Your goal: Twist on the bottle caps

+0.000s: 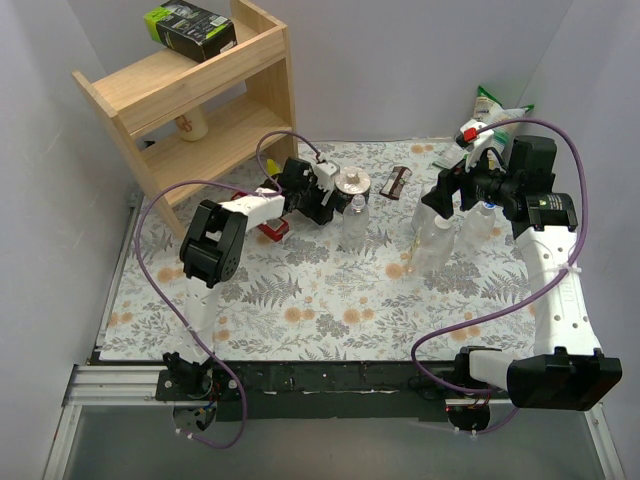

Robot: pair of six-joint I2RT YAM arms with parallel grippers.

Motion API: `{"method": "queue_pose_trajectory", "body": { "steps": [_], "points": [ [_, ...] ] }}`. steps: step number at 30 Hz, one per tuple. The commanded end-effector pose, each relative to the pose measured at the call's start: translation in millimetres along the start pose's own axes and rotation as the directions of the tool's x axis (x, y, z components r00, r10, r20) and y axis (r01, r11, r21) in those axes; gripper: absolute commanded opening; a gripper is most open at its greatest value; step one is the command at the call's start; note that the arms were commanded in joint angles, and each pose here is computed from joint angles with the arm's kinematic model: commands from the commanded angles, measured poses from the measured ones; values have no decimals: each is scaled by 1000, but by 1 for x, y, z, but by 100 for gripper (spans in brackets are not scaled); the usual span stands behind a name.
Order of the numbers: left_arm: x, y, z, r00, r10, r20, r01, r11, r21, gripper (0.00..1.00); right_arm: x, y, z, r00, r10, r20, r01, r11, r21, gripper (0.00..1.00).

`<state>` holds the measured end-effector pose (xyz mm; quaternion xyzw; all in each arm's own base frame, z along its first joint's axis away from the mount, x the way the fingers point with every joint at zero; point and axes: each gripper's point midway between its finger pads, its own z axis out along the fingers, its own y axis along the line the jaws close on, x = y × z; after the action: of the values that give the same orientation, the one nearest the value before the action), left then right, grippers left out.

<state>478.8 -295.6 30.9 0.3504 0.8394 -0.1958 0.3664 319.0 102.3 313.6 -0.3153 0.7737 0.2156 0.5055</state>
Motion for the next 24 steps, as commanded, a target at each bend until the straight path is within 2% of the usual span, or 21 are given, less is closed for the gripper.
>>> {"method": "queue_pose_trajectory", "body": {
  "steps": [1,6,15,20,24],
  "points": [
    [-14,-10,7,999,36,35,-38,998,54,70,-10,-2,-1,1000,-4,25,3,1000,12,87],
    [-14,-15,11,998,45,35,-48,996,71,67,-6,-2,0,1000,13,20,-13,1000,13,86],
    [0,-21,10,998,58,2,-58,994,89,50,-5,-1,2,999,33,21,-33,999,10,86],
    [-1,-22,7,998,56,4,-56,995,87,47,-3,1,3,998,55,24,-55,998,-1,85],
    [2,-23,3,998,59,-3,-59,994,87,40,-2,2,2,998,54,26,-54,999,4,85]
  ]
}}
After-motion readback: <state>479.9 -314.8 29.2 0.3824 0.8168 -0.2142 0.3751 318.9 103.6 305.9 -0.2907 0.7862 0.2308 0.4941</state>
